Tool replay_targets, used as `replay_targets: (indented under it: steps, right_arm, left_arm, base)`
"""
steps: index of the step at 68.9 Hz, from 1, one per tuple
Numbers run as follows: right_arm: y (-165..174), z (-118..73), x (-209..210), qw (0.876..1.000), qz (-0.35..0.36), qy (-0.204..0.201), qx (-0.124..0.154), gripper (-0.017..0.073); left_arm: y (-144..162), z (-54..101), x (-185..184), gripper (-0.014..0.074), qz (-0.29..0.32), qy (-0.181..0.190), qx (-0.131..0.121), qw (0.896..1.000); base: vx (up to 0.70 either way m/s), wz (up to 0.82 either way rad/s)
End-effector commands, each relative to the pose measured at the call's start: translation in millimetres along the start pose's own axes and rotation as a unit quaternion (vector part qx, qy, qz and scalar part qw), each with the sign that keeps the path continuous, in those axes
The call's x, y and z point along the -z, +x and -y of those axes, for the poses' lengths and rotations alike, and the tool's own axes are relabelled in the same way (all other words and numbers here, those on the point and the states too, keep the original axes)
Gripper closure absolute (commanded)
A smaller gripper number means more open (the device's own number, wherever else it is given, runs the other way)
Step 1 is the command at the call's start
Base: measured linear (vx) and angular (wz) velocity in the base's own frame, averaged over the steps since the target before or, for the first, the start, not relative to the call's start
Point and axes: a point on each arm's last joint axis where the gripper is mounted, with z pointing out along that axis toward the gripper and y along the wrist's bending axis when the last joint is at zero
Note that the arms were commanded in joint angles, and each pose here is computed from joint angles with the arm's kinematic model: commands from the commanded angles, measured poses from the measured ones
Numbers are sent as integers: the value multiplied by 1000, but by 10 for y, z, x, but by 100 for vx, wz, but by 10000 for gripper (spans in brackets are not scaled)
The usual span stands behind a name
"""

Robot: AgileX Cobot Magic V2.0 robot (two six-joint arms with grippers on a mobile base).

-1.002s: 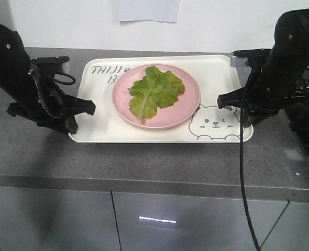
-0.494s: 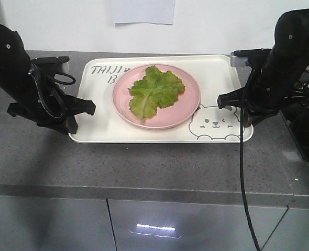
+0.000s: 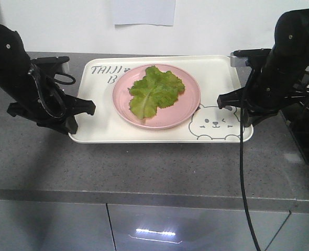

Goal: Transfer vegetables to tray and serve
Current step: 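Hold the tray level with both grippers as the base approaches the counter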

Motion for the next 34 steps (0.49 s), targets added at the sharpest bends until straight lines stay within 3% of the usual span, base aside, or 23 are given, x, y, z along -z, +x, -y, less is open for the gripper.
replay_targets:
  steps: [1, 34]
  right_arm:
    - [-25, -42, 317, 997, 67, -19, 12, 568]
    - [-25, -42, 317, 997, 67, -19, 12, 568]
  left_arm:
    - [-40, 186, 346, 600, 70, 45, -15, 996]
    - [-40, 186, 346, 600, 70, 45, -15, 996]
  base:
    - [2, 1]
    - [3, 1]
